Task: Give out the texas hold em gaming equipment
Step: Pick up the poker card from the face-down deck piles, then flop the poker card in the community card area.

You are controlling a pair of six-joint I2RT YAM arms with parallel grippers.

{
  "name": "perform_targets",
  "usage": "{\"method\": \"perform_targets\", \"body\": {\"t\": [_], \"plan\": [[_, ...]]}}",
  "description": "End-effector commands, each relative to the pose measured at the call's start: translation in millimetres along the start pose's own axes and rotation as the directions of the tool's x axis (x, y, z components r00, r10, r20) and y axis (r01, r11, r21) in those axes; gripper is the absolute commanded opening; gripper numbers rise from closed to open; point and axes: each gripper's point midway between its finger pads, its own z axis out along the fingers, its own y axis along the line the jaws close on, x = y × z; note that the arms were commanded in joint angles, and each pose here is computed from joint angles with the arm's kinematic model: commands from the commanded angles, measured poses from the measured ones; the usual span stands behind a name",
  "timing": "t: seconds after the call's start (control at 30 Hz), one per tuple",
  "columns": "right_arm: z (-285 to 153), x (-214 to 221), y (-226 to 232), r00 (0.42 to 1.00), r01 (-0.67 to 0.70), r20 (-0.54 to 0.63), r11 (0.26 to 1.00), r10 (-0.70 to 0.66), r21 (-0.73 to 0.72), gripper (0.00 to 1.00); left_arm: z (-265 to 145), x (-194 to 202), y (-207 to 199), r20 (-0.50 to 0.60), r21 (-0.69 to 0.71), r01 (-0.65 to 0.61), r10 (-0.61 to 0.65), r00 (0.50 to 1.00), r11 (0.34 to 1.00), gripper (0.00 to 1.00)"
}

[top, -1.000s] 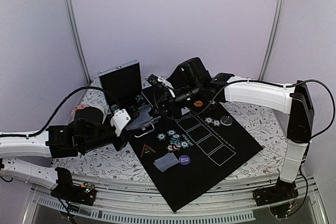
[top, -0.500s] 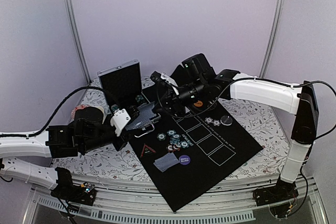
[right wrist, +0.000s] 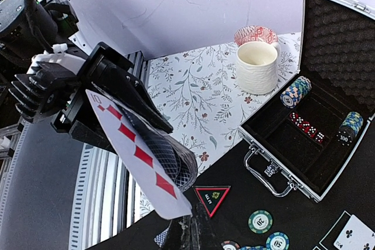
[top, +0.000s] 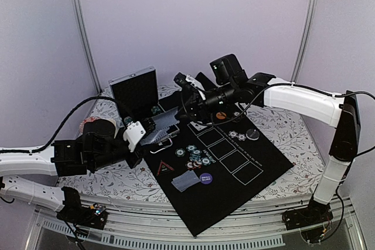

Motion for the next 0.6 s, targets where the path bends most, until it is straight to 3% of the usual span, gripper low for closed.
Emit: {"method": "perform_targets", "body": {"t": [0.0, 0.4, 0.5, 0.57], "plan": [[-20.2, -25.8, 11.4, 0.998, 0.043, 0.055, 0.999, -0.043, 0.0, 0.02, -1.3, -8.3, -1.1, 0.032, 0.001, 0.02, -0.02, 0.999, 1.0, 0.34], [-73.5, -29.0, -26.2, 0.996, -0.053, 0.079, 0.979, 0.038, 0.198, 0.02, -1.0, -5.1, 1.2, 0.025, -0.015, 0.022, -0.022, 0.999, 1.0, 0.34], [-94.2, -21.2, -46.2, 0.991, -0.116, 0.09, 0.95, 0.094, 0.291, 0.02, -0.8, -3.5, 0.8, 0.024, -0.015, 0.024, -0.024, 0.999, 1.0, 0.33], [-110.5, -9.8, -69.0, 0.982, -0.188, 0.097, 0.893, 0.162, 0.408, 0.02, -0.9, -3.7, 0.8, 0.028, -0.016, 0.029, -0.028, 0.999, 0.999, 0.33]]}}
